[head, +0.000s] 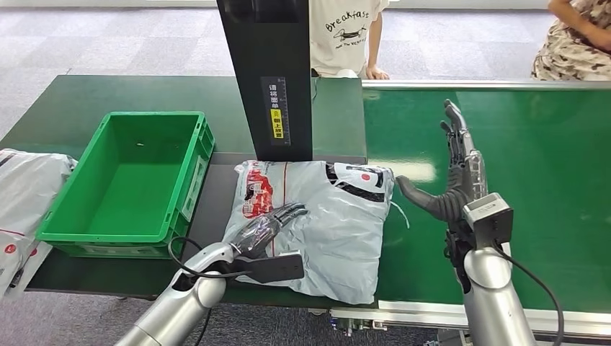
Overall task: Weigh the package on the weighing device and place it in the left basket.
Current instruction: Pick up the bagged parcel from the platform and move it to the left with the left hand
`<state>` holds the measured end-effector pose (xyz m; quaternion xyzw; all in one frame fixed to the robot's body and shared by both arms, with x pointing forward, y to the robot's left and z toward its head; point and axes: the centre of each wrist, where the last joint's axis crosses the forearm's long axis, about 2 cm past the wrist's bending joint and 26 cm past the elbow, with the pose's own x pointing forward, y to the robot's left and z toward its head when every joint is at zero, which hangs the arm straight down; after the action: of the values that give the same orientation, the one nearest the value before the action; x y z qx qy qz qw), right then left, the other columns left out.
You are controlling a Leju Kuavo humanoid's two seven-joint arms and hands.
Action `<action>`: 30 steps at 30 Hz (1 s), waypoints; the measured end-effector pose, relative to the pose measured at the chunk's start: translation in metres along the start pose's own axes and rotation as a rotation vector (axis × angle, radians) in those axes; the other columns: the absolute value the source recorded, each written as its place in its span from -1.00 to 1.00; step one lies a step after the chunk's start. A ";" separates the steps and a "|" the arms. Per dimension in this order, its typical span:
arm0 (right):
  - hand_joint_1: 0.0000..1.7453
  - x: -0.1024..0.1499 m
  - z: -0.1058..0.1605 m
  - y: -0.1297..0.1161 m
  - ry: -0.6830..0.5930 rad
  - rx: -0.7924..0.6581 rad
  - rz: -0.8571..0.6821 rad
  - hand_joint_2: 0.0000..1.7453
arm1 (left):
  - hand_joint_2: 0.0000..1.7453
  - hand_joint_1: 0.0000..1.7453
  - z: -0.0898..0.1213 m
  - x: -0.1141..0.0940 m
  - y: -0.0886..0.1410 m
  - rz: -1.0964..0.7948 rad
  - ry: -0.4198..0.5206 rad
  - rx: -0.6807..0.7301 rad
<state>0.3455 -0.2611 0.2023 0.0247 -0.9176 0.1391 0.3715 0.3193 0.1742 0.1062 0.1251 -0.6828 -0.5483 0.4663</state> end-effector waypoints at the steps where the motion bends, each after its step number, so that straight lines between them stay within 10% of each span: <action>1: -1.00 0.001 0.000 -0.001 0.001 -0.006 0.002 1.00 | 1.00 1.00 0.000 -0.001 0.000 -0.016 0.014 0.000; 11: -1.00 0.009 0.004 -0.003 0.000 -0.054 0.008 1.00 | 1.00 1.00 -0.003 0.000 0.002 -0.057 0.012 0.096; 30: -1.00 0.019 0.009 -0.011 -0.021 -0.108 -0.001 1.00 | 1.00 1.00 0.019 0.028 0.046 -0.208 -0.295 0.817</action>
<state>0.3275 -0.2732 0.2123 0.0065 -0.9277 0.0892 0.3626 0.3058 0.1842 0.1607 0.2875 -0.8865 -0.2893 0.2186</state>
